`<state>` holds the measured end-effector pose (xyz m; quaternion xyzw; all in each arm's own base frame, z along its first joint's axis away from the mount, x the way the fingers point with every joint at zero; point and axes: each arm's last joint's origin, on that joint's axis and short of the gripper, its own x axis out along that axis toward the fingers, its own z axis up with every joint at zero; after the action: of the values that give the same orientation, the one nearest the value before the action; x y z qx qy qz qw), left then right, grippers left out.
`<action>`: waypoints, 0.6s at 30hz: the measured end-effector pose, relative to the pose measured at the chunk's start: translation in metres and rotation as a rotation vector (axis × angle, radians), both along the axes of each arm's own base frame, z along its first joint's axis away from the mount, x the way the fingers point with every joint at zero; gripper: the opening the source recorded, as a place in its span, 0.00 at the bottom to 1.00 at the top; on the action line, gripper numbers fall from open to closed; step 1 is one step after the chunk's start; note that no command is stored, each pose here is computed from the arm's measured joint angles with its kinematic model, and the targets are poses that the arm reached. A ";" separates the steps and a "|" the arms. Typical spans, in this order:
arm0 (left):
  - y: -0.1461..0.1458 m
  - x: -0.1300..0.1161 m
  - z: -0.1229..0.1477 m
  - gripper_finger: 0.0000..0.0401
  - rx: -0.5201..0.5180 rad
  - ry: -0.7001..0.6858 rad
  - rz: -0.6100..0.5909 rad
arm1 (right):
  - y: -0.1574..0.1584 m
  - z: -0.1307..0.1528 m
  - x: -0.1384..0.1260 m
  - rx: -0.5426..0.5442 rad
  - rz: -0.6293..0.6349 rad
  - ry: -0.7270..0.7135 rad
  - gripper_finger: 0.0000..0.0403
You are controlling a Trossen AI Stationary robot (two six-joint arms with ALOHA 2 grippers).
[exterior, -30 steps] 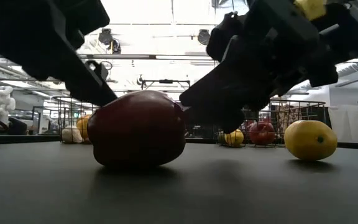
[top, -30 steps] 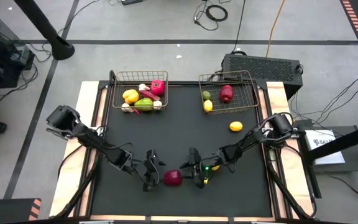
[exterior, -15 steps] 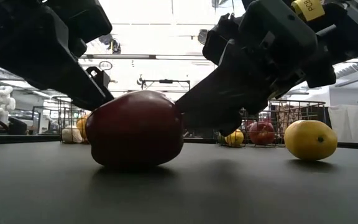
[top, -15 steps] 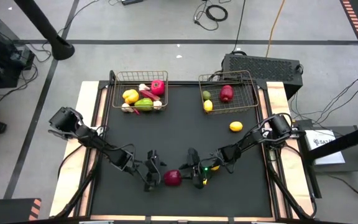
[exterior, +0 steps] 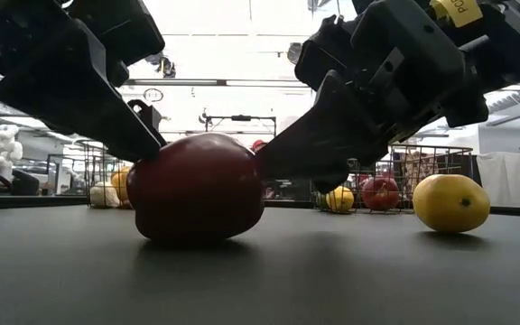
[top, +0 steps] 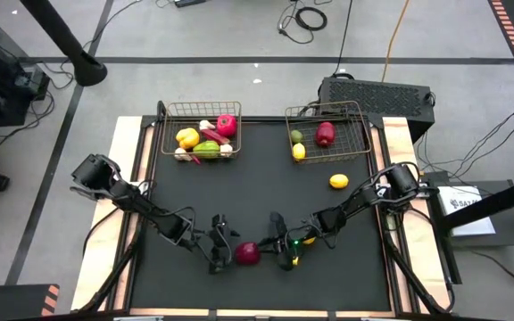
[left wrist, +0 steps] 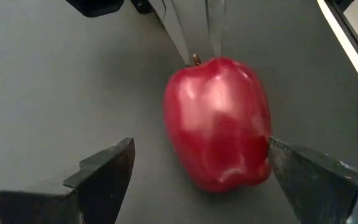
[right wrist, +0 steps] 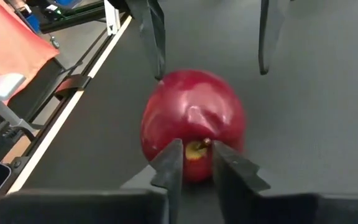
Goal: Sort produce into baskets
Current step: Put the red apple into the right wire basket
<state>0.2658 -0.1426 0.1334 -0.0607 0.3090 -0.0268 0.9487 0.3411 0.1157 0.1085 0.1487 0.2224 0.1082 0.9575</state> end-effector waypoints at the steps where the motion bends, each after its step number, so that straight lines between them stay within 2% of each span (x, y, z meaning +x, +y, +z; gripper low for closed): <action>1: 0.000 0.001 -0.002 0.92 0.001 0.002 0.002 | 0.000 0.000 0.000 -0.001 0.000 0.000 0.18; 10: 0.000 0.002 -0.007 0.92 0.014 0.012 -0.004 | 0.000 0.002 0.001 -0.030 0.011 -0.031 0.02; 18: 0.000 0.003 -0.007 0.92 0.034 0.012 -0.032 | 0.000 0.004 0.001 -0.034 0.019 -0.054 0.00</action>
<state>0.2685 -0.1424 0.1264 -0.0396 0.3159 -0.0362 0.9473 0.3426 0.1157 0.1122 0.1273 0.1999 0.1173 0.9644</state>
